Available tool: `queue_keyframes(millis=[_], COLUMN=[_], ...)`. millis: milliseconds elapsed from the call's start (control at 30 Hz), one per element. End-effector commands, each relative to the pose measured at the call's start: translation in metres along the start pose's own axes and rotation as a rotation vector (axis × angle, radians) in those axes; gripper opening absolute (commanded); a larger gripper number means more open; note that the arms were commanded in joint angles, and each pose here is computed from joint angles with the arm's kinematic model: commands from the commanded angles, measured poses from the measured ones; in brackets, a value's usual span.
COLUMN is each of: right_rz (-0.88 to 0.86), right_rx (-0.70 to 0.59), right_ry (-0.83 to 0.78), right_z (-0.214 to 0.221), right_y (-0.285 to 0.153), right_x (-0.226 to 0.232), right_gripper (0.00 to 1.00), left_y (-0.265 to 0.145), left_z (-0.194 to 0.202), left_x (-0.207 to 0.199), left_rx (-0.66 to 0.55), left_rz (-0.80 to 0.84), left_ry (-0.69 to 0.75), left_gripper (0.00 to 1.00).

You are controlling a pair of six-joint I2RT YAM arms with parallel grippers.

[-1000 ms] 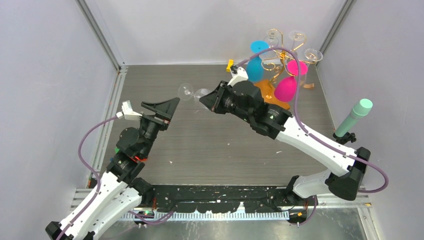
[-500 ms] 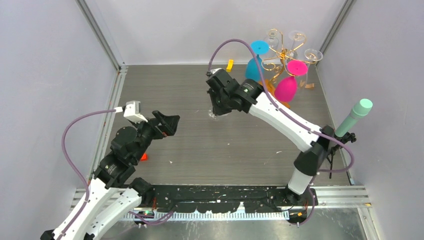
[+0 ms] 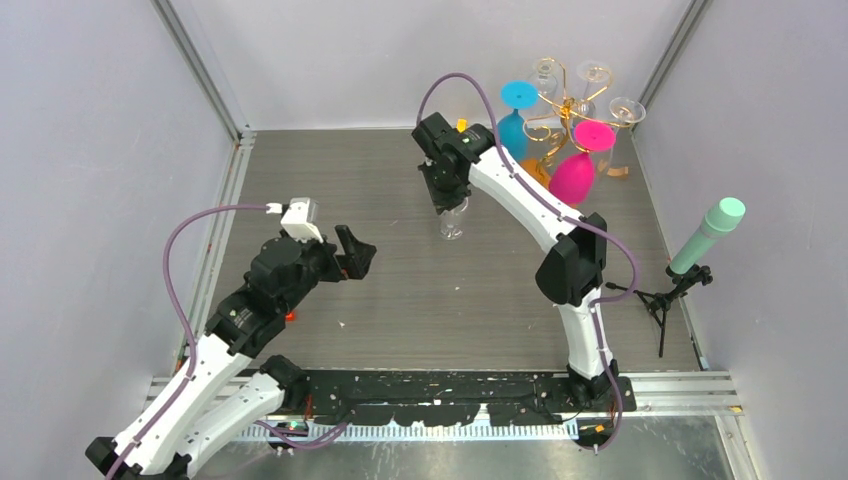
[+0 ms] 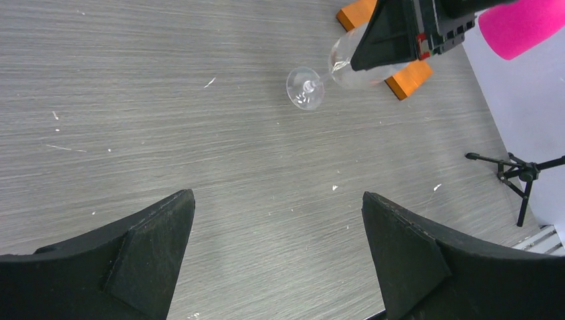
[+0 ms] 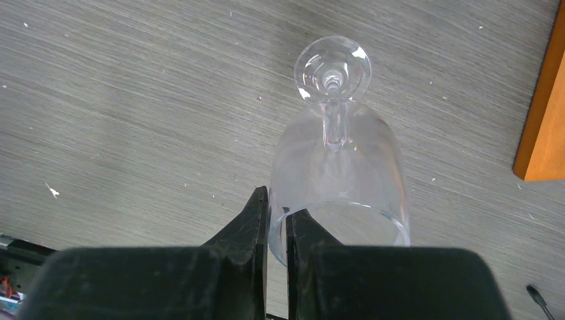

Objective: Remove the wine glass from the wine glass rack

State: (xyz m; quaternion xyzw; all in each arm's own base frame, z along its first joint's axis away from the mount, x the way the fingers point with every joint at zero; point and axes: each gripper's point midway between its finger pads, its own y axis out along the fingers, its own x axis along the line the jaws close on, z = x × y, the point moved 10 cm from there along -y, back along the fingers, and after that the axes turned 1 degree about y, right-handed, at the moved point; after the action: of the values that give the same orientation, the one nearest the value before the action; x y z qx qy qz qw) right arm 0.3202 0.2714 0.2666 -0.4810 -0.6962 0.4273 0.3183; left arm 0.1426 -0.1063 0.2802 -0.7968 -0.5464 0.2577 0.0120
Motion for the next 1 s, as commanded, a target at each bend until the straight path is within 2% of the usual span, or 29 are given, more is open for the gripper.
queue_keyframes(millis=[0, 467, 567, 733, 867, 967], right_rz=[-0.051, -0.036, -0.029, -0.014, -0.004, -0.006], right_rx=[-0.06, -0.08, -0.082, -0.1, -0.134, -0.164], right_ry=[-0.012, -0.005, -0.009, -0.015, -0.015, -0.012], right_z=[-0.017, -0.043, -0.046, -0.05, -0.055, -0.059], right_y=[-0.022, 0.007, 0.009, 0.008, 0.001, -0.006], right_x=[-0.007, -0.022, -0.024, -0.027, -0.029, -0.029], right_gripper=[0.0, 0.04, 0.11, 0.31, 0.4, 0.43], left_y=[0.002, 0.008, 0.009, 0.01, 0.01, 0.009], left_z=[-0.001, 0.003, 0.003, 0.001, 0.0, -0.001], left_x=[-0.003, -0.004, -0.004, -0.004, -0.005, -0.005], left_rx=[0.003, 0.029, 0.034, 0.031, 0.025, 0.026], left_rz=[0.034, 0.042, 0.041, 0.036, 0.037, 0.034], left_ry=[0.022, 0.027, 0.027, 0.027, 0.025, 0.025], left_gripper=[1.0, 1.0, 1.0, 1.0, 1.0, 1.0])
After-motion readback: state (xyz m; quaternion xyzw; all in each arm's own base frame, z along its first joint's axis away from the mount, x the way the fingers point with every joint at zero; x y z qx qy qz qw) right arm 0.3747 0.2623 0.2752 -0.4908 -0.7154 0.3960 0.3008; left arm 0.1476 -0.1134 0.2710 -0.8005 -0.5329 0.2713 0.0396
